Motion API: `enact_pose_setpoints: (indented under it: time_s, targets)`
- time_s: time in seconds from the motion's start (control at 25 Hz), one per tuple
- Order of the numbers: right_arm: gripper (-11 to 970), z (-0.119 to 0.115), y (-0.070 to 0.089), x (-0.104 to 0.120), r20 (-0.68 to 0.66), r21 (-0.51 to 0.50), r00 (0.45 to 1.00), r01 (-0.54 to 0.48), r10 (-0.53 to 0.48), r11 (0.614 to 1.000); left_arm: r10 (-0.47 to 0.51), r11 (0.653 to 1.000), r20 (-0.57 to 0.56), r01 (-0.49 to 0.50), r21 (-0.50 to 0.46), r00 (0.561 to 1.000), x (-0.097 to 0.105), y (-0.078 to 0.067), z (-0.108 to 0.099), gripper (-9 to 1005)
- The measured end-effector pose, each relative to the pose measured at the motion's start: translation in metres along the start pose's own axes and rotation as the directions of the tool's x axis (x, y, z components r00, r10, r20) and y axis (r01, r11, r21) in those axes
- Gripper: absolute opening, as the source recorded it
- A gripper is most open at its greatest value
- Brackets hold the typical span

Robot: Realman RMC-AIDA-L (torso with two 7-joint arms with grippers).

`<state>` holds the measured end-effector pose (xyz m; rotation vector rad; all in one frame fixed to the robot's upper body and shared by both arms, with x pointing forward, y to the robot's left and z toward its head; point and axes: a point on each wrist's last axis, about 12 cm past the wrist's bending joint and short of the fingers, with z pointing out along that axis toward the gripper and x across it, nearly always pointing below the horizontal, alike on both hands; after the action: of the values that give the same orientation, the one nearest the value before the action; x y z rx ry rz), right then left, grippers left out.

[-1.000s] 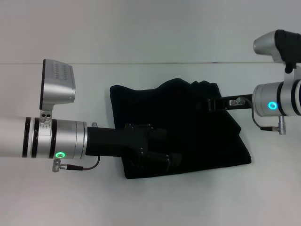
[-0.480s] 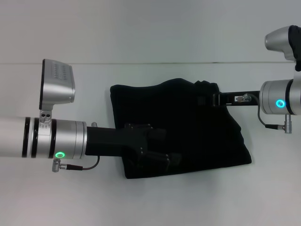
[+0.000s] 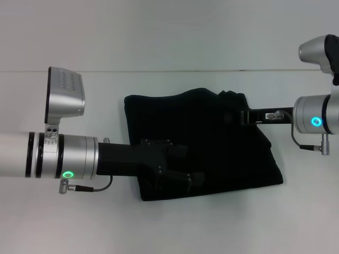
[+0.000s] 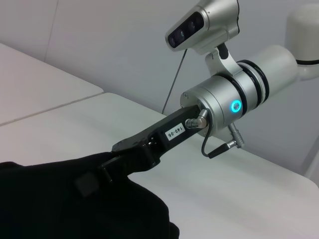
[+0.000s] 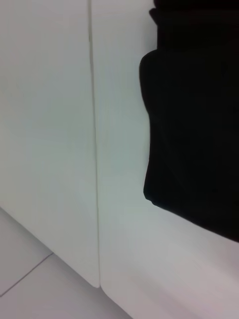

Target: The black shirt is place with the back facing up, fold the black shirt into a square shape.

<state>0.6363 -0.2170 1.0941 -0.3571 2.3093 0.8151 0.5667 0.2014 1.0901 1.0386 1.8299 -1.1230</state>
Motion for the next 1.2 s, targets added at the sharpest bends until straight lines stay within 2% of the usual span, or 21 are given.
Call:
enact_pose_setpoints:
  time_s: [0.32, 0.6, 0.96, 1.2]
  targets:
    - [51, -0.001, -0.010, 0.013, -0.017, 0.026, 0.999, -0.044, 0.044, 0.999, -0.001, 1.000, 0.000, 0.001, 0.001, 1.000, 0.000, 0.000, 0.000, 900]
    - [63, -0.003, -0.015, 0.018, -0.010, 0.037, 1.000, -0.028, 0.029, 0.999, 0.000, 1.000, 0.001, 0.000, 0.003, 1.000, -0.001, 0.000, 0.001, 898]
    - [455, -0.015, -0.024, 0.007, 0.037, 0.044, 0.998, -0.058, 0.056, 0.997, -0.003, 1.000, 0.006, 0.003, -0.012, 1.000, 0.000, 0.002, -0.001, 895]
    - [707, -0.015, -0.021, -0.006, 0.045, 0.031, 0.995, -0.088, 0.086, 0.996, -0.004, 1.000, 0.006, 0.004, -0.021, 1.000, 0.000, 0.002, -0.001, 894]
